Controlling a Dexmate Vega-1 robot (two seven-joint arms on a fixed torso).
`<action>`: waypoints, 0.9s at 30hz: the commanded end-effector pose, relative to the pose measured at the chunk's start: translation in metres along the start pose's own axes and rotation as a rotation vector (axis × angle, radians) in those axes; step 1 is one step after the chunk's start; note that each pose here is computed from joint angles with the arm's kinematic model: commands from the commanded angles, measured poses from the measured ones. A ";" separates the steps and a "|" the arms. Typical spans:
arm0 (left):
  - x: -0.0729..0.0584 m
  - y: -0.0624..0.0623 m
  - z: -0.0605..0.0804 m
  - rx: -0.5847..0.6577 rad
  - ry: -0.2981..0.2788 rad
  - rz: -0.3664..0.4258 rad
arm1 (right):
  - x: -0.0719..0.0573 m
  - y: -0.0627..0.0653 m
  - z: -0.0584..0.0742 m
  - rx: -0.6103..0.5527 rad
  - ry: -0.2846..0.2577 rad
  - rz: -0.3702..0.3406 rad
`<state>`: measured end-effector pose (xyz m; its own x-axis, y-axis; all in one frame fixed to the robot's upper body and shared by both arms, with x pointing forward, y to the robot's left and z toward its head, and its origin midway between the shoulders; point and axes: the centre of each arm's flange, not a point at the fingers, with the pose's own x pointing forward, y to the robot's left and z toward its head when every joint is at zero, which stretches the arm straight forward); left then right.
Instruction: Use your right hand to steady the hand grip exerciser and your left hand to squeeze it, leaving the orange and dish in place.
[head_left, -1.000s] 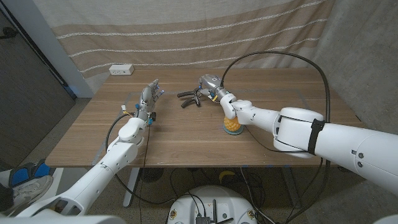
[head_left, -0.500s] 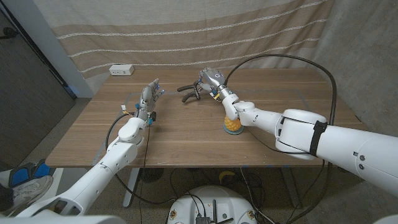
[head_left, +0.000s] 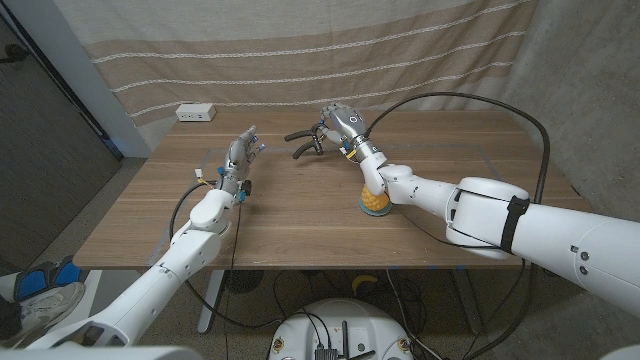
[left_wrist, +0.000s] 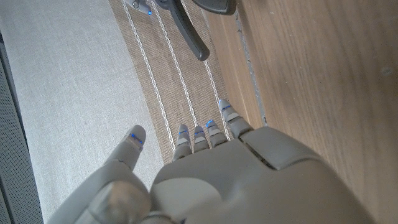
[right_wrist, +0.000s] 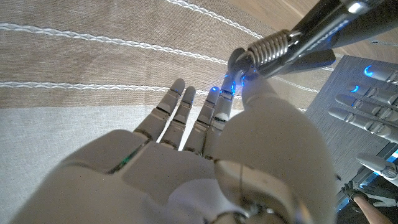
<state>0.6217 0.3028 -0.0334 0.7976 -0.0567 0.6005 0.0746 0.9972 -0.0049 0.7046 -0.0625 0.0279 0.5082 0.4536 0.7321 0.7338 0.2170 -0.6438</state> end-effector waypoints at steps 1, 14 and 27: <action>0.001 0.001 0.013 0.197 0.056 0.035 | 0.000 -0.012 0.000 -0.032 -0.019 -0.058; 0.004 -0.006 0.020 0.242 0.053 0.008 | -0.005 -0.020 0.001 -0.011 -0.032 -0.130; 0.001 -0.009 0.044 0.493 0.041 0.056 | -0.003 -0.029 0.005 -0.049 -0.021 -0.122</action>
<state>0.6062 0.2954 -0.0076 0.8183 -0.0536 0.5723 -0.0761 0.9767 0.2004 0.6879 -0.0690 0.0357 0.4038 0.4492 0.7969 0.8027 0.2440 -0.5443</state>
